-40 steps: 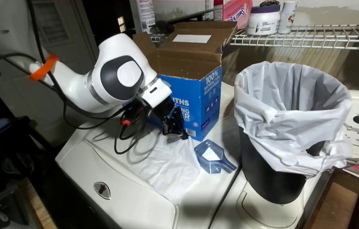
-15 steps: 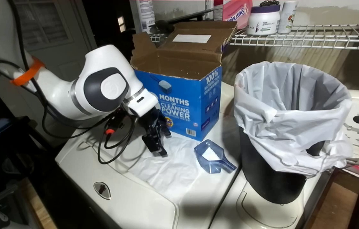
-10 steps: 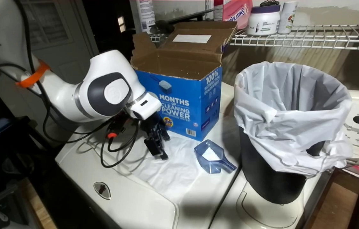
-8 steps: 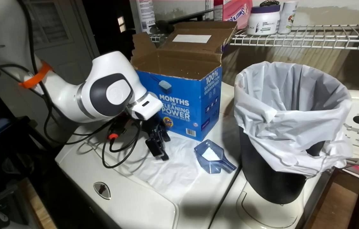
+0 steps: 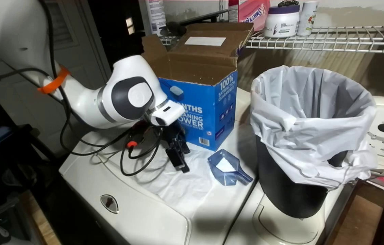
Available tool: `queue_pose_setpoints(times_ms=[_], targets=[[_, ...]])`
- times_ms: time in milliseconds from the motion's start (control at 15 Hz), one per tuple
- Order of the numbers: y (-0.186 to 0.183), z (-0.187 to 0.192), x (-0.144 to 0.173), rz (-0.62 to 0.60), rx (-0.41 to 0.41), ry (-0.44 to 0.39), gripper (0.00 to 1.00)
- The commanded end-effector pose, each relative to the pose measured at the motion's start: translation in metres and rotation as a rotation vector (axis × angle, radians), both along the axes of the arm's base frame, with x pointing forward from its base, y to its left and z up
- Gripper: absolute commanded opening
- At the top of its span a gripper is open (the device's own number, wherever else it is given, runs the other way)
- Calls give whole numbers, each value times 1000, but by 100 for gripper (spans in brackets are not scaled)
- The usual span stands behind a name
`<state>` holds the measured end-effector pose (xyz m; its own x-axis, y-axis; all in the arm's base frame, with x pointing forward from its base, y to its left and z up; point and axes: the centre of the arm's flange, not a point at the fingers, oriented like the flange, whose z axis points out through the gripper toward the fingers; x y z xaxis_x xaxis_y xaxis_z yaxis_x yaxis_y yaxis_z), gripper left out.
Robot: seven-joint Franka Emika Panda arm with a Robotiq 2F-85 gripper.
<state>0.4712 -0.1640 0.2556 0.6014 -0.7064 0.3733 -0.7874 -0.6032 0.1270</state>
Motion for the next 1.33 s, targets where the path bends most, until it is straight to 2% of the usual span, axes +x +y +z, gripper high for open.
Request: queue_pose_setpoints(times_ms=[0, 467, 600, 733, 867, 1267], targets=[[-6, -14, 15, 5, -26, 8, 100], [-13, -27, 22, -3, -36, 9, 100], [-15, -29, 24, -3, -39, 7, 87], [-16, -29, 27, -3, -44, 4, 64], [-16, -28, 29, -2, -52, 2, 55], [-14, -23, 36, 9, -63, -5, 12]])
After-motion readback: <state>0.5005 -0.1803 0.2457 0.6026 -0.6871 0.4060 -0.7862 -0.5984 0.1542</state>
